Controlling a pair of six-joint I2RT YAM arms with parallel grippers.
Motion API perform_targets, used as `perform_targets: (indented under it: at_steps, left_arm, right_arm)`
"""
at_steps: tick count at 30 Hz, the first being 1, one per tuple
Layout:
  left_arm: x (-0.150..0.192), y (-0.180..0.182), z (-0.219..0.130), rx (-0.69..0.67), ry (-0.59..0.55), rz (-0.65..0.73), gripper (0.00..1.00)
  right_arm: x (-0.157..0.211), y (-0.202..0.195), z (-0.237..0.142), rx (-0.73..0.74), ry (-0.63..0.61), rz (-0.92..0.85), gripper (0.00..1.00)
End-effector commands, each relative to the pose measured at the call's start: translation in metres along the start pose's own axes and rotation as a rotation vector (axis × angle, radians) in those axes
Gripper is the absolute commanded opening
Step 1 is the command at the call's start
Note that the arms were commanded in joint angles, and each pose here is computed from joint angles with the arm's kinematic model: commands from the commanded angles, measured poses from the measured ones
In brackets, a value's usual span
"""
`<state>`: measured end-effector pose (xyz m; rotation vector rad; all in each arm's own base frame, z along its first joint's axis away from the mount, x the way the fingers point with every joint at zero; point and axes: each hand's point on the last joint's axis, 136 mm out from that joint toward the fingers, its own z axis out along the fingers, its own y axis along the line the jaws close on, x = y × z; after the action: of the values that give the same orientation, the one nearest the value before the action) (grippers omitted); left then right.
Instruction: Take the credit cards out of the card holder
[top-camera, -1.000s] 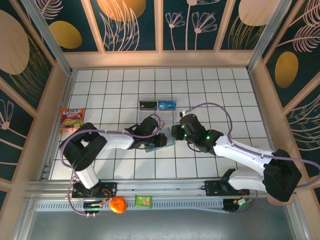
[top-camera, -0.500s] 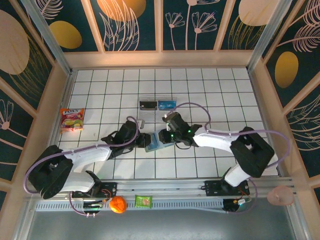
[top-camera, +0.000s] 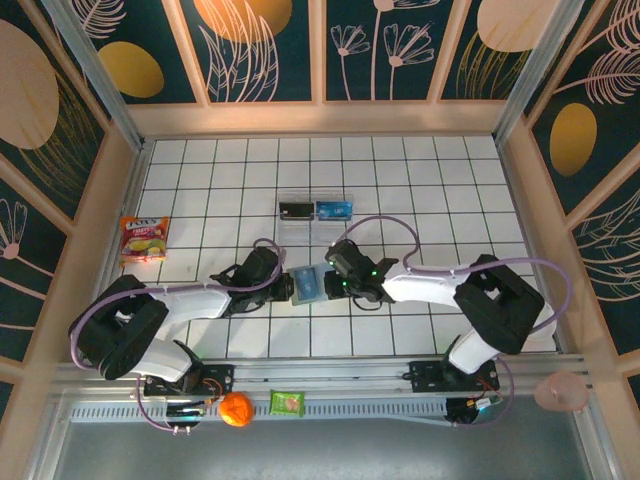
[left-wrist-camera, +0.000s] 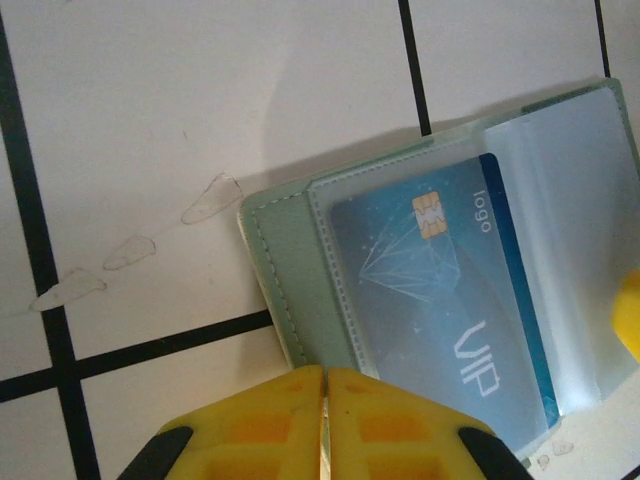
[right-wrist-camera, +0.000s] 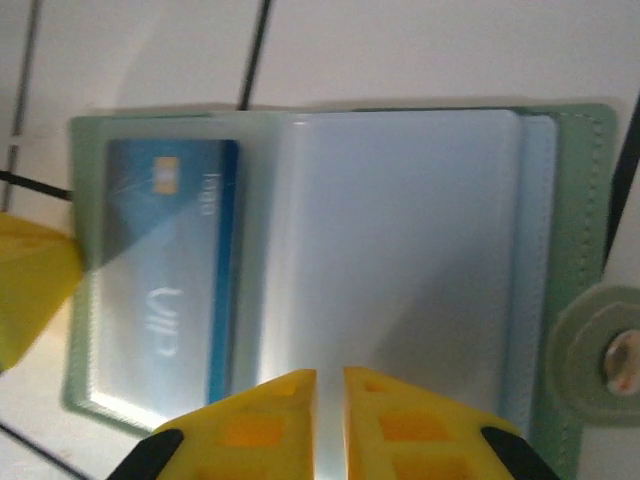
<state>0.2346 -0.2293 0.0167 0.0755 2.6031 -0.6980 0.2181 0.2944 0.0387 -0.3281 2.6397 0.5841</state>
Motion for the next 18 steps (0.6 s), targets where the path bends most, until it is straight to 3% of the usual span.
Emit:
perform_targets:
  at_steps: [1, 6, 18]
  left_arm:
    - [-0.011, 0.001, 0.002, -0.022, -0.028, 0.018, 0.09]
    - [-0.007, 0.006, 0.005, -0.039, -0.013, 0.023, 0.09]
    - [-0.003, 0.007, 0.007, -0.038, -0.002, 0.025, 0.07]
  right_arm:
    - [-0.030, 0.023, -0.021, -0.065, -0.093, -0.022, 0.21]
    - [-0.033, 0.051, -0.012, -0.217, 0.006, -0.012, 0.26]
    - [-0.027, 0.048, 0.015, -0.280, 0.092, 0.066, 0.28]
